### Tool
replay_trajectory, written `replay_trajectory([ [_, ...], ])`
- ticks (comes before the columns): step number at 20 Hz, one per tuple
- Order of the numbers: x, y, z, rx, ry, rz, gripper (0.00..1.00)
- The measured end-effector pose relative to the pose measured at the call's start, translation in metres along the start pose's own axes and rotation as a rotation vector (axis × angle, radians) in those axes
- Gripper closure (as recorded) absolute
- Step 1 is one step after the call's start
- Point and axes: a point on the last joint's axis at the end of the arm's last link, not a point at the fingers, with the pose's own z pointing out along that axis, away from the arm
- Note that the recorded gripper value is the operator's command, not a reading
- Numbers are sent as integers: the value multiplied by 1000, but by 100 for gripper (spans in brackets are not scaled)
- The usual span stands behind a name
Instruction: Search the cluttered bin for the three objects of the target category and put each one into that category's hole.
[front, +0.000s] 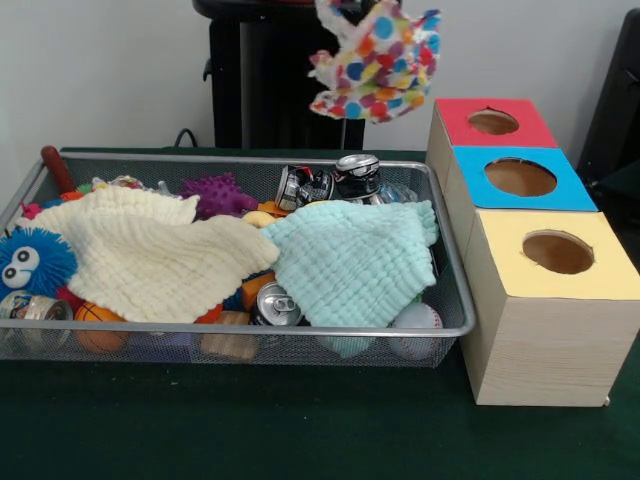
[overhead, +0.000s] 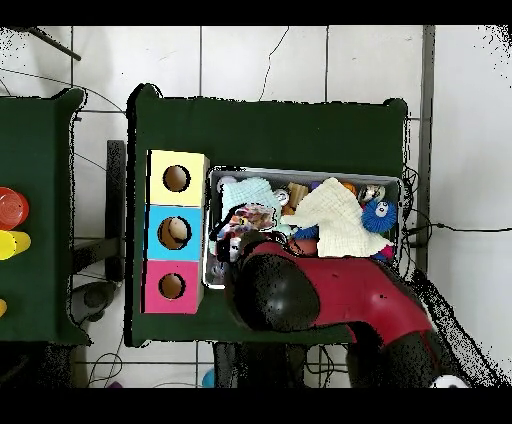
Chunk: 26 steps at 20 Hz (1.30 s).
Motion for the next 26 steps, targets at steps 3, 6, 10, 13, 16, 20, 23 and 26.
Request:
replay_trajectory([
  [3, -2, 33, 4, 1, -1, -50, 100],
  [6, -4, 64, 8, 4, -6, -92, 100],
  [10, -10, 97, 12, 13, -21, -127, 100],
  [13, -16, 114, 17, 19, -29, -137, 100],
  [16, -21, 124, 25, 31, -33, -131, 100],
  [20, -27, 129, 36, 50, -36, -102, 100],
  [23, -33, 129, 45, 76, -42, -75, 100],
  [26, -38, 127, 55, 106, -47, -58, 100],
])
